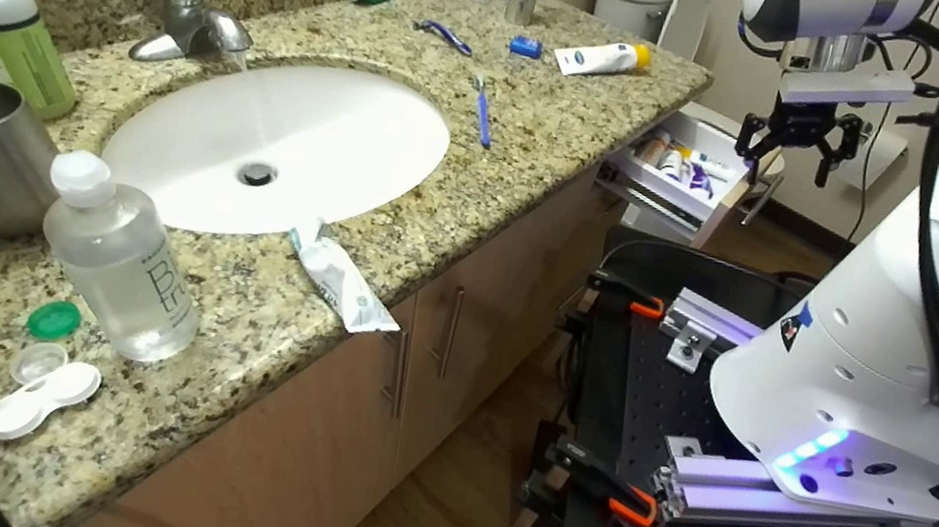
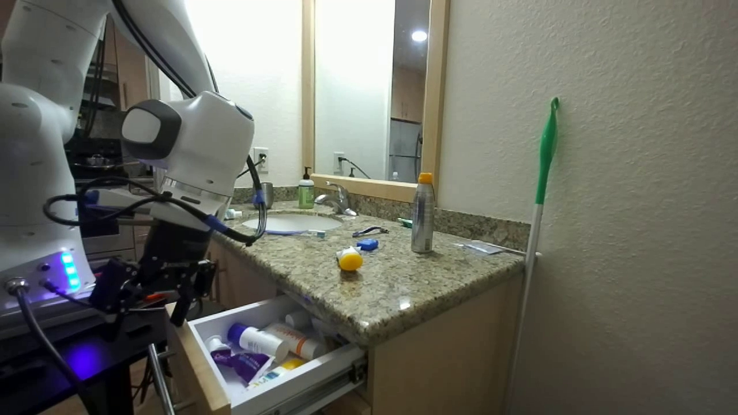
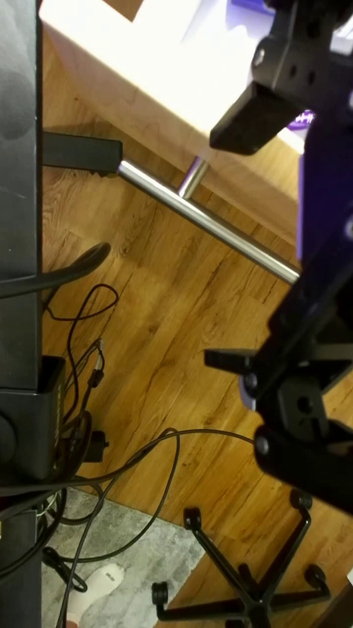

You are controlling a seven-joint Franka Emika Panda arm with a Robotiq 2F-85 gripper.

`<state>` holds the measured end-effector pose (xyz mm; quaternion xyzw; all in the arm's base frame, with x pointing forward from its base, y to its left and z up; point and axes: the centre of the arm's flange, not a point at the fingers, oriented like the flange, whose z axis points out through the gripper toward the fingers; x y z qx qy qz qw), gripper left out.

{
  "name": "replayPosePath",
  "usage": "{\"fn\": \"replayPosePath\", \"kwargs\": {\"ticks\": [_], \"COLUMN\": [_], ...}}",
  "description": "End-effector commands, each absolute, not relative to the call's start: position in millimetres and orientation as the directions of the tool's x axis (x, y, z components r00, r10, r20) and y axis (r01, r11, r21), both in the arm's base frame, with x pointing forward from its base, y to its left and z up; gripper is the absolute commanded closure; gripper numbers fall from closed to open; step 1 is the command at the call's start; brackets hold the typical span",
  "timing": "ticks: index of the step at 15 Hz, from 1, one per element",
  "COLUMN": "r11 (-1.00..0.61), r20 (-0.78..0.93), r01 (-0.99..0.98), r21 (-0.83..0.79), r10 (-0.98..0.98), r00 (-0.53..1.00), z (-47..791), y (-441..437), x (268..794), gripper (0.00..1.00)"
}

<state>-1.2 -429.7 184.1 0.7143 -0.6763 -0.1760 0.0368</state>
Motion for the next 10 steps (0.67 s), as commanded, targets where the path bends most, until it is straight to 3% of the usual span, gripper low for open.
{"fn": "replayPosePath", "kwargs": {"ticks": [1,5,9,10], "r11": [-0.082,-0.126,-0.083,-0.082], "r20": [-0.202,-0.213,-0.225,-0.210], "r01": [-0.953,-0.950,-0.941,-0.938], "r21": [0.291,0.287,0.327,0.336], "r10": [-0.979,-0.975,-0.974,-0.978], "r00": [0.023,0.065,0.008,0.010], "z": [184.1,199.2,213.8,198.6], "y": [-429.6,-418.6,-413.1,-426.0], "x": [-1.3,-23.5,-70.0,-56.6], "gripper": [0.00,0.00,0.00,0.00]}}
